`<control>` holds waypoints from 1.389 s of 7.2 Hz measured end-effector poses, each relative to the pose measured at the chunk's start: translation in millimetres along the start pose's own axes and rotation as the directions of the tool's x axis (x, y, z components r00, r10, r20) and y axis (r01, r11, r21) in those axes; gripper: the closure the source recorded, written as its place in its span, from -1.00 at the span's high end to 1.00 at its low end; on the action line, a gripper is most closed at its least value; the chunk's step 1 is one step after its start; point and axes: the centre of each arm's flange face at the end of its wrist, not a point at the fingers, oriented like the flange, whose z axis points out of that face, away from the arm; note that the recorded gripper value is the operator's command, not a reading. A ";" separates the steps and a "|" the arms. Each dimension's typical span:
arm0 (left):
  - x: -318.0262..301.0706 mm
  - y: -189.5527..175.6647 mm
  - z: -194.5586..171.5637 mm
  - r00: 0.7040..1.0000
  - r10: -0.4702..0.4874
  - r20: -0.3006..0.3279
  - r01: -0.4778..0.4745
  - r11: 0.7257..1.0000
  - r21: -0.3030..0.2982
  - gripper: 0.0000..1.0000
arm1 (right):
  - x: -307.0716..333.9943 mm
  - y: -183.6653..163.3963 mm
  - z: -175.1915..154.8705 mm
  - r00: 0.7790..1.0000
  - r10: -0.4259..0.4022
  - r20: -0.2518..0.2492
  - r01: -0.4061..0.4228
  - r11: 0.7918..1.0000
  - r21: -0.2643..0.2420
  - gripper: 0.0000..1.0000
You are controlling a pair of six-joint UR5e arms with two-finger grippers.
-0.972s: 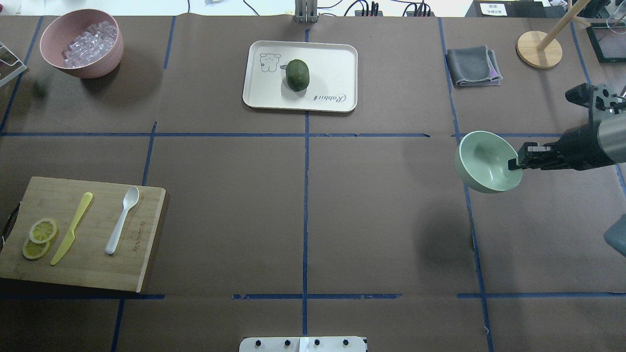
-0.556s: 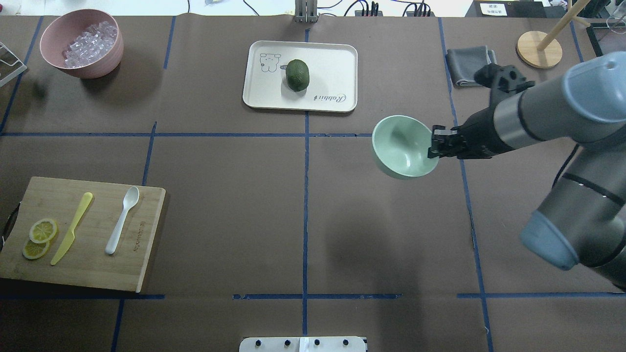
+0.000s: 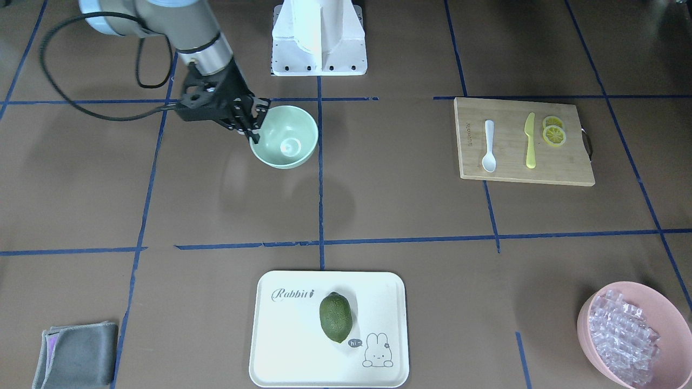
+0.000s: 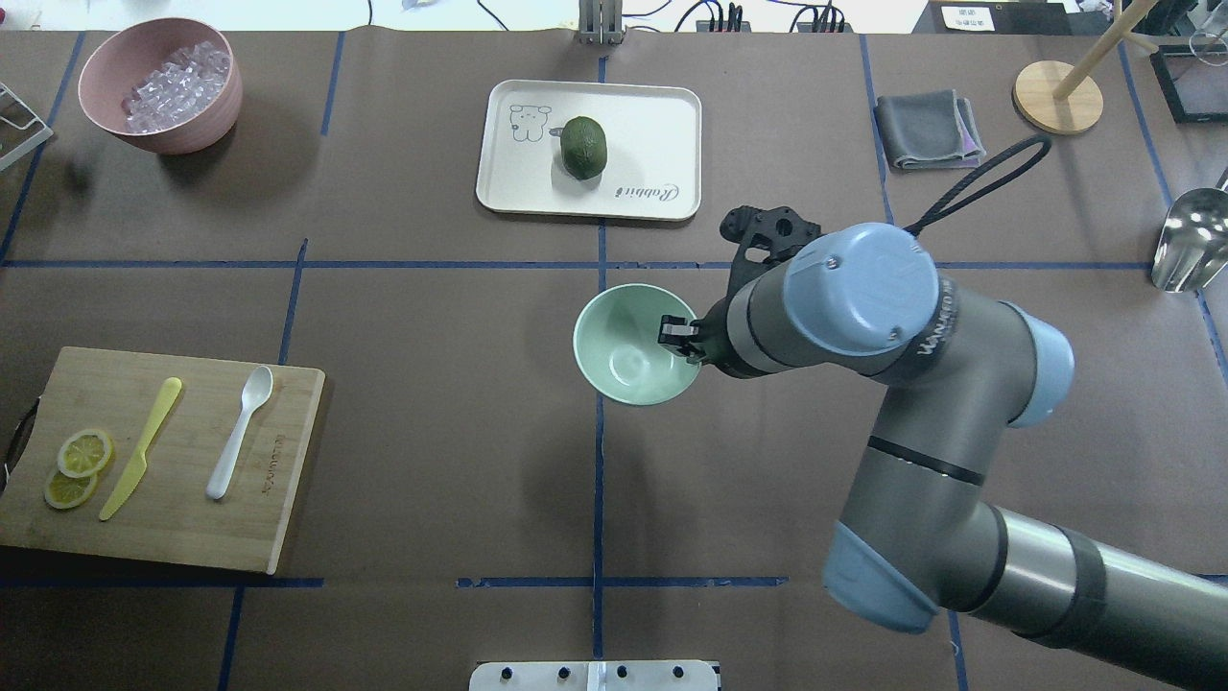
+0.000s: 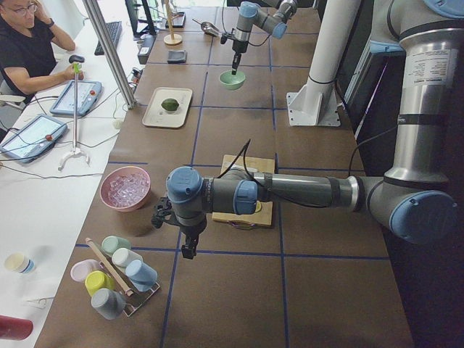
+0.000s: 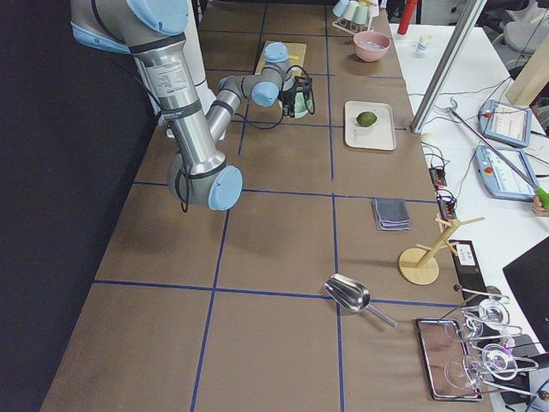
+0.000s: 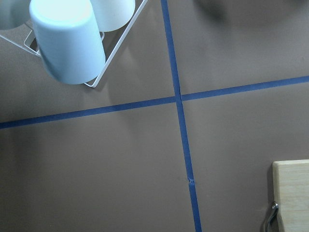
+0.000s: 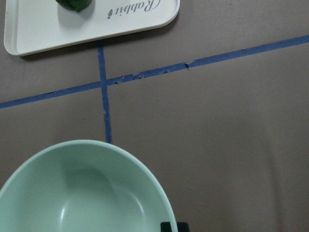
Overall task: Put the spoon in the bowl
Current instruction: 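Carry the green bowl with the right gripper toward the table centre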
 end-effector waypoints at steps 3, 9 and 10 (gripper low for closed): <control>0.3 -0.1 0.1 1.000 0.000 0.000 0.000 1.000 0.000 1.00 | -47.6 17.8 58.8 0.998 0.034 -0.055 -0.033 0.999 0.032 -1.00; -0.6 -1.1 1.9 1.000 0.000 0.000 0.000 1.000 -0.003 1.00 | -38.5 23.8 72.7 0.997 0.053 -0.056 -0.051 0.998 0.033 -0.70; -0.6 -1.1 1.9 1.000 0.000 0.000 0.000 1.000 -0.003 1.00 | -33.3 23.0 74.3 0.997 0.055 -0.062 -0.053 0.998 0.034 0.37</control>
